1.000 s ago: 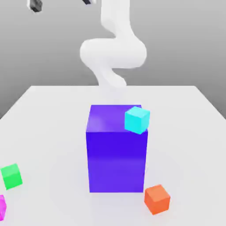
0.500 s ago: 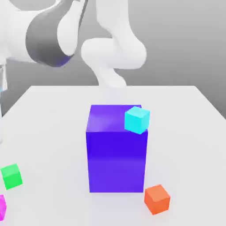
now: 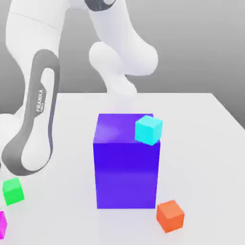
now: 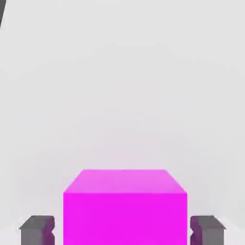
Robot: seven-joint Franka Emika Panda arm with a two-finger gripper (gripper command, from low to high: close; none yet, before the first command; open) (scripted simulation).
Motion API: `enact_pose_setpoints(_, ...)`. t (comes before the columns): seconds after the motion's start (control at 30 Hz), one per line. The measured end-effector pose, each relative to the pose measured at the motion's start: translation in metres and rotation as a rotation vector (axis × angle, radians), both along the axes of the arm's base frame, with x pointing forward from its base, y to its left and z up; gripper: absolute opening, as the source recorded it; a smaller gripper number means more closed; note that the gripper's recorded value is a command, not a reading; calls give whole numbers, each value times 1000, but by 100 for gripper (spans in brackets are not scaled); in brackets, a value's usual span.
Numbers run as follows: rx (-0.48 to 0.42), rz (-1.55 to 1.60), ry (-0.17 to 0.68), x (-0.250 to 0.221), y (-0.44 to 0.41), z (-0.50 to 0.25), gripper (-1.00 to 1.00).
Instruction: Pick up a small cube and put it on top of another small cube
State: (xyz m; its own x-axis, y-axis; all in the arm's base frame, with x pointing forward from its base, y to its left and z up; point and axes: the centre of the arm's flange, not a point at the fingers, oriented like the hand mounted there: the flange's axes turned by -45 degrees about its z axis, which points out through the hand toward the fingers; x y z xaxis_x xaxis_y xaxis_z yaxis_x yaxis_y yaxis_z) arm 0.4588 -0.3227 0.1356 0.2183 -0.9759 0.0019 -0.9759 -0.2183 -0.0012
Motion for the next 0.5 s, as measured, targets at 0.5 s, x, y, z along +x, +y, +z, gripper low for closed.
enact_pose_setpoints(0.5, 4, -401, -2, -87, -5, 96, -100)
